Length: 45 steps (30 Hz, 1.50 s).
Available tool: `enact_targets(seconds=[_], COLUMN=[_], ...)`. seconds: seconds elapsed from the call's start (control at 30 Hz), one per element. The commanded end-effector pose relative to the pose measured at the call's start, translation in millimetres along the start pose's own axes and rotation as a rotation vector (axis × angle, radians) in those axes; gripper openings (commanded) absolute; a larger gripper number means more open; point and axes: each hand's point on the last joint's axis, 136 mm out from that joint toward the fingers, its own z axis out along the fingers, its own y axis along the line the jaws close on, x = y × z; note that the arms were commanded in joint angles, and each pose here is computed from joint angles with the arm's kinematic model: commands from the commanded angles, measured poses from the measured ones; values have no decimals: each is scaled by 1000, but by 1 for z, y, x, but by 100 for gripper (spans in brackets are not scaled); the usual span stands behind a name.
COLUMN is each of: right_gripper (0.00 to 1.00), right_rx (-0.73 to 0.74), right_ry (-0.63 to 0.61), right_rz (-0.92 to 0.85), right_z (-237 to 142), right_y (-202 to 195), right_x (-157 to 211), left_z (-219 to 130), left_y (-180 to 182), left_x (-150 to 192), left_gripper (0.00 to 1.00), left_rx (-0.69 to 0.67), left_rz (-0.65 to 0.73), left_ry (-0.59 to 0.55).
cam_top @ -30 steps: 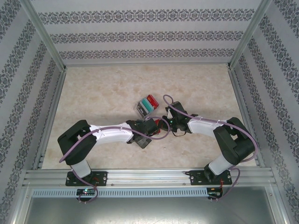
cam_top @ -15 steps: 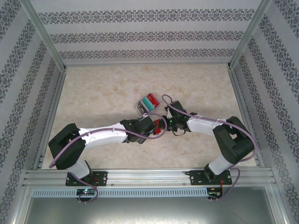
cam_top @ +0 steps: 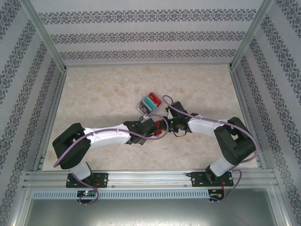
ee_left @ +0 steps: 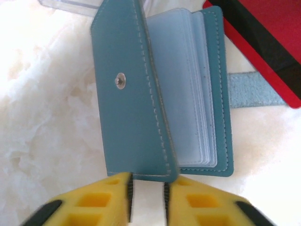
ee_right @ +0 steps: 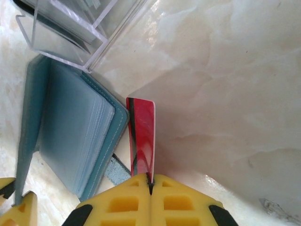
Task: Put the credit cards into the card holder
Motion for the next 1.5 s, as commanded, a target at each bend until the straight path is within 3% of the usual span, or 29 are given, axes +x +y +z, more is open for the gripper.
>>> enact_targets(seconds=[0.0,0.1,0.27,0.53,0.7,0.77,0.8,0.83,0.9,0.93,0.97,1.07,1.23,1.47], right_gripper=[0,0,0,0,0,0,0,0,0,0,0,0,0,0], right_rx=[106,108,108,91,47,34,43,51,62,65,65,70,72,103], right_ry=[43,40,26,-38,-81,-73,-64,-54,-37,-36,-34,-13,-11,-4], right_rz=[4,4,-1,-29,-34,-37,-30,-26,-18,-17,-14,-10,-8,4], right_z=[4,3,-1,-29,-43,-40,-37,-33,-28,-26,-24,-20,-17,-12], right_y=[-25,-25,-23,-8,6,8,6,3,-1,-3,-4,-8,-11,-23], right_x=[12,11,9,-6,-15,-14,-13,-11,-8,-6,-5,0,4,10], left_z=[-6,-9,-16,-46,-42,-44,-42,-41,-40,-37,-36,-30,-10,11], left_y=[12,15,15,20,10,-1,-1,0,0,0,-4,-17,-22,-18], left_x=[-15,-19,-23,-32,-24,-33,-33,-33,-30,-25,-24,-20,-22,-29], left_gripper=[8,0,0,0,0,0,13,37,51,65,73,91,97,99], left_rx=[-53,-60,18,351,473,554,535,491,384,325,299,231,126,19], left_rz=[-49,-59,-120,-555,-796,-769,-744,-683,-505,-412,-332,-112,49,117], left_ry=[-49,-63,-59,-71,-85,-127,-123,-114,-100,-79,-69,-46,56,119])
